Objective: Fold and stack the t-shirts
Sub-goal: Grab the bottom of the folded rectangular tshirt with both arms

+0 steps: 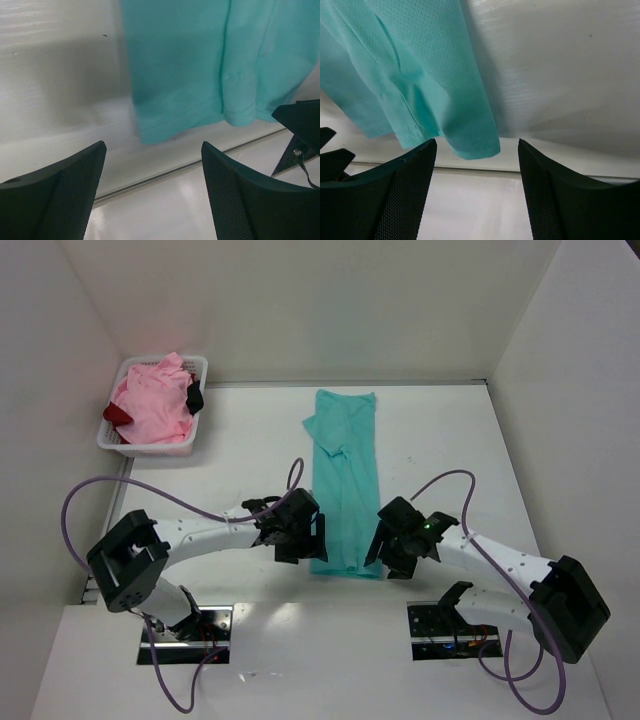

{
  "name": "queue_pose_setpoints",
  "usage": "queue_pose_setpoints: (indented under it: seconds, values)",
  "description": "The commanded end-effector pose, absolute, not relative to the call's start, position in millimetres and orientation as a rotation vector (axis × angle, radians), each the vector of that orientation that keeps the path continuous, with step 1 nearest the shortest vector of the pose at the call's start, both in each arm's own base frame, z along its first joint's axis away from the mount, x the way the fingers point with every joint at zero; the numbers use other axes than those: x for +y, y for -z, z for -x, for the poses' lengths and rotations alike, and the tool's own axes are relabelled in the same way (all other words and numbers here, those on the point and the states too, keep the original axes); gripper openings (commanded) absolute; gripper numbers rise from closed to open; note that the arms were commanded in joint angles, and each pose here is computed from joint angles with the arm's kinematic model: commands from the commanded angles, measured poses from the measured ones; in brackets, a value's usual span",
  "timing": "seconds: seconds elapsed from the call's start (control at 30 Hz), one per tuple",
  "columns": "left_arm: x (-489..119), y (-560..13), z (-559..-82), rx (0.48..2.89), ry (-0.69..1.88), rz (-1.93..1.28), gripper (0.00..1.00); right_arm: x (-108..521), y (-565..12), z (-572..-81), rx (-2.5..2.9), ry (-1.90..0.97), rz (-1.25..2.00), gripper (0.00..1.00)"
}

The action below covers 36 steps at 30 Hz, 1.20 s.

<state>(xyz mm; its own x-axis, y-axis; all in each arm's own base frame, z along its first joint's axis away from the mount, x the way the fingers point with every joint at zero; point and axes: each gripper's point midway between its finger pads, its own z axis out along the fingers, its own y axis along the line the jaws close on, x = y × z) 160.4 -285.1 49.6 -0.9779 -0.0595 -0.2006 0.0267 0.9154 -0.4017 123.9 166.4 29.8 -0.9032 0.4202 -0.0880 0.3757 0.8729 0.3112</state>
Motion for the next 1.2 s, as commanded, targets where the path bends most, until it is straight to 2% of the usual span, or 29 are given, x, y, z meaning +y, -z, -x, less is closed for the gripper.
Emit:
queue_pose_setpoints:
  seconds: [0.0,0.13,0.43,0.77,0.97,1.17]
  values:
    - [-280,-37,-153,2.896,0.563,0.099,0.84,171,-25,-131,2.847,-0.462,-0.640,0.72]
    - [-279,-29,-151,2.913,0.544,0.130,0.83,175,-25,-133,2.844,-0.484,-0.636,0.71]
    - [-282,-20,-155,2.906,0.542,0.159,0.78,178,-23,-136,2.826,-0.511,-0.631,0.55]
    - [-283,-12,-158,2.916,0.513,0.178,0.70,180,-16,-141,2.833,-0.482,-0.636,0.54]
    - [-282,-9,-157,2.923,0.504,0.193,0.58,179,-16,-141,2.835,-0.480,-0.623,0.49]
    - [-285,-5,-157,2.929,0.512,0.191,0.47,178,-15,-139,2.834,-0.482,-0.623,0.41]
